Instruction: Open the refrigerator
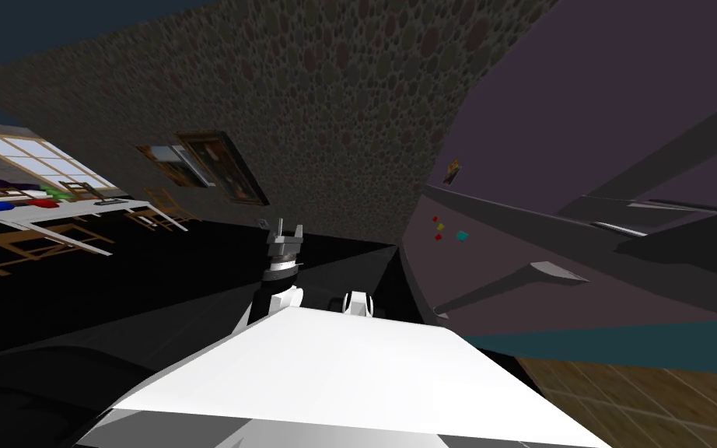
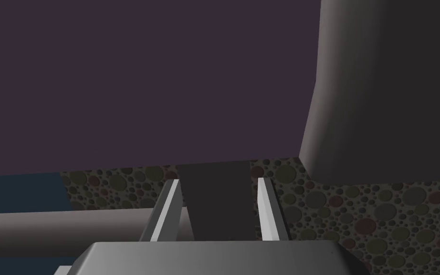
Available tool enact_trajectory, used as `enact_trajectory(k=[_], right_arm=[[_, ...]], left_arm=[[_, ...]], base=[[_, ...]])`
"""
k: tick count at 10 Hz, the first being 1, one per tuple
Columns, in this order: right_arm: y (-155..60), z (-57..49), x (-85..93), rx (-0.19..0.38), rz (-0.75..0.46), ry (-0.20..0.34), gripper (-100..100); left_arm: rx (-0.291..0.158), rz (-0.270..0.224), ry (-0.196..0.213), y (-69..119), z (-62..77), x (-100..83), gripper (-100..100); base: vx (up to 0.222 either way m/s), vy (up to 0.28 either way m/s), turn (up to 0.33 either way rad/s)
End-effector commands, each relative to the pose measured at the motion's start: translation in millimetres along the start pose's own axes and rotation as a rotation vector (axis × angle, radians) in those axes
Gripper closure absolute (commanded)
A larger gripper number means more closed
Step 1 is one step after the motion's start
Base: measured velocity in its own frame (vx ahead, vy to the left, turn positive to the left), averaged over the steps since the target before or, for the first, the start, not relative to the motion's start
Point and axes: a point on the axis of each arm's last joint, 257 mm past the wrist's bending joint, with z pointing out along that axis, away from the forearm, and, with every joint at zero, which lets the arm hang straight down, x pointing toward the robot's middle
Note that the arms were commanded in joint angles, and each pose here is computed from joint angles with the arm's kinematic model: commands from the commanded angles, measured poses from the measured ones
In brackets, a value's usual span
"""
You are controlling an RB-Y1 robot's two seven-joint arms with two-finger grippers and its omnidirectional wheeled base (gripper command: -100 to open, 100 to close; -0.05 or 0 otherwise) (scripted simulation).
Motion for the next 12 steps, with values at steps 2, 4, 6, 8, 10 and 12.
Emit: enact_trajectory(k=[2,4,6,8,10,12], right_arm=[[-1.2,-8.1,28.2,0.002,0.0,0.064,100],[-3.1,-12.9,42.1,0.006,0.0,0.095,100],[-5.0,-18.2,55.8,0.01,-0.001,0.126,100],[-6.9,-23.9,69.4,0.014,-0.003,0.157,100],[-9.0,-30.0,82.9,0.018,-0.004,0.188,100],[-11.1,-36.6,96.2,0.022,-0.006,0.22,100]], left_arm=[[0.0,0.0,0.0,0.0,0.0,0.0,0],[0.0,0.0,0.0,0.0,0.0,0.0,0],[0.0,0.0,0.0,0.0,0.0,0.0,0],[0.0,0.0,0.0,0.0,0.0,0.0,0],[0.0,0.0,0.0,0.0,0.0,0.0,0],[0.0,0.0,0.0,0.0,0.0,0.0,0]], base=[[0.163,0.254,-0.045],[0.145,0.228,-0.037],[0.151,0.256,-0.03],[0.12,0.267,-0.024],[0.154,0.262,-0.027],[0.175,0.251,-0.031]])
